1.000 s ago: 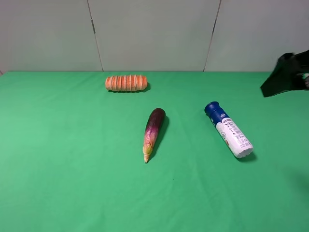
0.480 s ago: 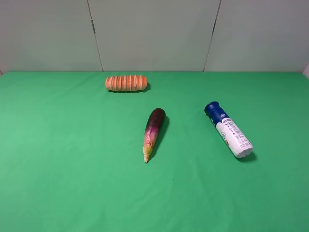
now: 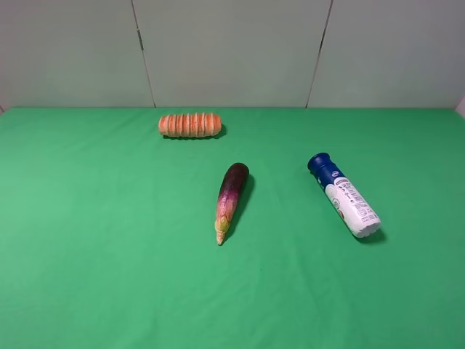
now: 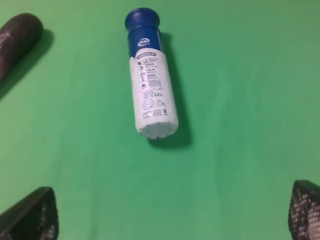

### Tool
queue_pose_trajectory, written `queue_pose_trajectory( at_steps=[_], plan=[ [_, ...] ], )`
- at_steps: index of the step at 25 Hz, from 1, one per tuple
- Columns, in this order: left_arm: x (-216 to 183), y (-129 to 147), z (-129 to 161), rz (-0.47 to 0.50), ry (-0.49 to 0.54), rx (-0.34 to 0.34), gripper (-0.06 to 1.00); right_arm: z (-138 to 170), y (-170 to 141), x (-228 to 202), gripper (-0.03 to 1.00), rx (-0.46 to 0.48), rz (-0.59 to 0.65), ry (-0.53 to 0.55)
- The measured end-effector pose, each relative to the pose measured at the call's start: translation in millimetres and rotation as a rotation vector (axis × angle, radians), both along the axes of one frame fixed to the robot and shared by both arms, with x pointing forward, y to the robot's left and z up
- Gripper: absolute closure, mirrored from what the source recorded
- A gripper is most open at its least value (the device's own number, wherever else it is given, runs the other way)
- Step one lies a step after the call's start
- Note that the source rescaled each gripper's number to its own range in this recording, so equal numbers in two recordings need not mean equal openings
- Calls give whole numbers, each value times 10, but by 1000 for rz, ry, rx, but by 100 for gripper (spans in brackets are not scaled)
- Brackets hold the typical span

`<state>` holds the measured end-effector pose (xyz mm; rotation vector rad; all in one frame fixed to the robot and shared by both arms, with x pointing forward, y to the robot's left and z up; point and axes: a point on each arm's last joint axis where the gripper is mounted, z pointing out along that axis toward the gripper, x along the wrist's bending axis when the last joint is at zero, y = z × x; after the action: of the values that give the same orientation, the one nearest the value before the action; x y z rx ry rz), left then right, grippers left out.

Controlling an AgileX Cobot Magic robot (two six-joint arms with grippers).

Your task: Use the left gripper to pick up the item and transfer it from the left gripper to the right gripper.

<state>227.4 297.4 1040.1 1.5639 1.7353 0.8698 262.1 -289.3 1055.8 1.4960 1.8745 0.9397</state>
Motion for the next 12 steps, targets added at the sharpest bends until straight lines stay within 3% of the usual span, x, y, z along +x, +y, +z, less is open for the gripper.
queue_pose_trajectory(
  at_steps=[5, 12],
  plan=[
    [0, 0, 0, 0, 0, 0, 9, -8, -15, -74, -3, 12, -7, -77],
    [0, 0, 0, 0, 0, 0, 9, -7, -19, -77, -3, 11, -9, -85]
  ],
)
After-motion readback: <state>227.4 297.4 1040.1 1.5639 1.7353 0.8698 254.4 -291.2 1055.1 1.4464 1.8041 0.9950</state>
